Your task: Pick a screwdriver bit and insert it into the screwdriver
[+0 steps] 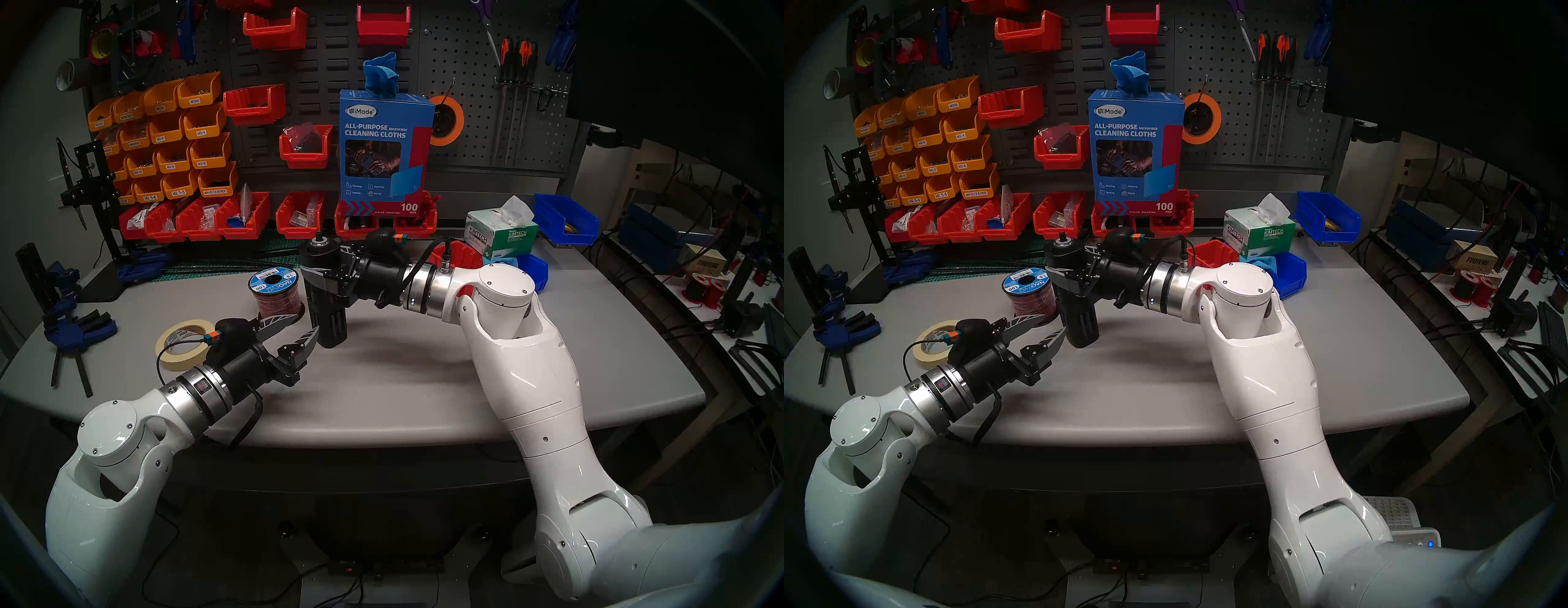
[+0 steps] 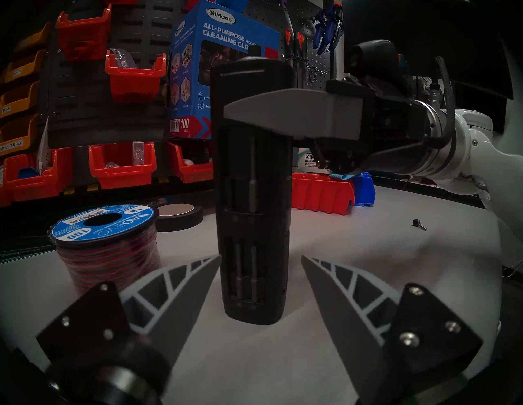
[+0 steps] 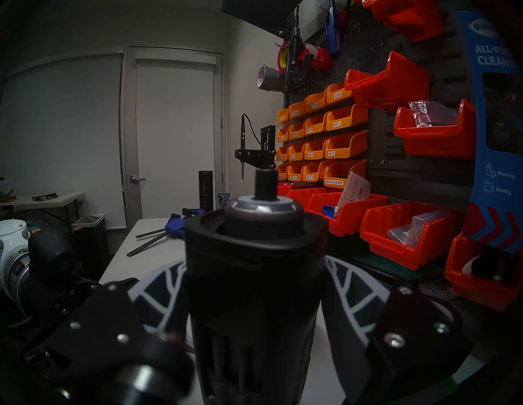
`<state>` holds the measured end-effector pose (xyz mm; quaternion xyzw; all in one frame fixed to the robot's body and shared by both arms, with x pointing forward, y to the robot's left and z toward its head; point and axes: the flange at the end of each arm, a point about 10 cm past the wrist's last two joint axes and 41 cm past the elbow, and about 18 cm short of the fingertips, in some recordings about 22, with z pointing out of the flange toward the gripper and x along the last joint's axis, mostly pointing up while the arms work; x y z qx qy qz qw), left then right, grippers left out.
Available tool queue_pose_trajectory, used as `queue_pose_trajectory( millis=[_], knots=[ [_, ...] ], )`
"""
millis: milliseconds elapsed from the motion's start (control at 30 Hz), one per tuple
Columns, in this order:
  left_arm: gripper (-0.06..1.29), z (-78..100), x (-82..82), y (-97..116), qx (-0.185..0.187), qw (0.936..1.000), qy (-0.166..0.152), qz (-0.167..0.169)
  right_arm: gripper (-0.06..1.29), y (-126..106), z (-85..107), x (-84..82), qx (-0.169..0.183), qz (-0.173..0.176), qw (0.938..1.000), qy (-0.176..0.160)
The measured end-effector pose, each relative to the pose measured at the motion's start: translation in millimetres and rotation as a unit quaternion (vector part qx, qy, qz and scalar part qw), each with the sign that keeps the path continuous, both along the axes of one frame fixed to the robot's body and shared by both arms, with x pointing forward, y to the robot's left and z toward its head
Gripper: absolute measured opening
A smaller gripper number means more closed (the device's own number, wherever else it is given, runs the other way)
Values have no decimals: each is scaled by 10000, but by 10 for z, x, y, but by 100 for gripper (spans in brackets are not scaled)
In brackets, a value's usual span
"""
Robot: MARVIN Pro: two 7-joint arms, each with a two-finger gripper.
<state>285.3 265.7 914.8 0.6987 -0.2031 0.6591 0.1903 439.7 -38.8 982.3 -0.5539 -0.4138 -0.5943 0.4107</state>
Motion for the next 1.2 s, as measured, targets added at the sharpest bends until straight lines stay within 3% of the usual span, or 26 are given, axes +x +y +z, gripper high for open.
queue_pose_trajectory(
  millis=[100, 333, 467, 567, 1200],
  knots=[
    [82, -10, 18, -9, -7, 10000, 14, 24, 69, 0, 0, -2, 0, -5, 10000, 6],
    [80, -50, 55, -45, -26, 10000, 70, 29, 69, 1, 2, -3, -1, -12, 10000, 15],
    [67, -84, 80, -73, -37, 9999, 113, 5, 69, 1, 3, -5, -3, -11, 10000, 20],
    [49, -111, 101, -97, -45, 9999, 142, -18, 69, 2, 4, -6, -6, -11, 10000, 23],
    [48, -149, 214, -108, -20, 9999, 167, 15, 69, -7, 28, -19, -8, -19, 10000, 13]
  ],
)
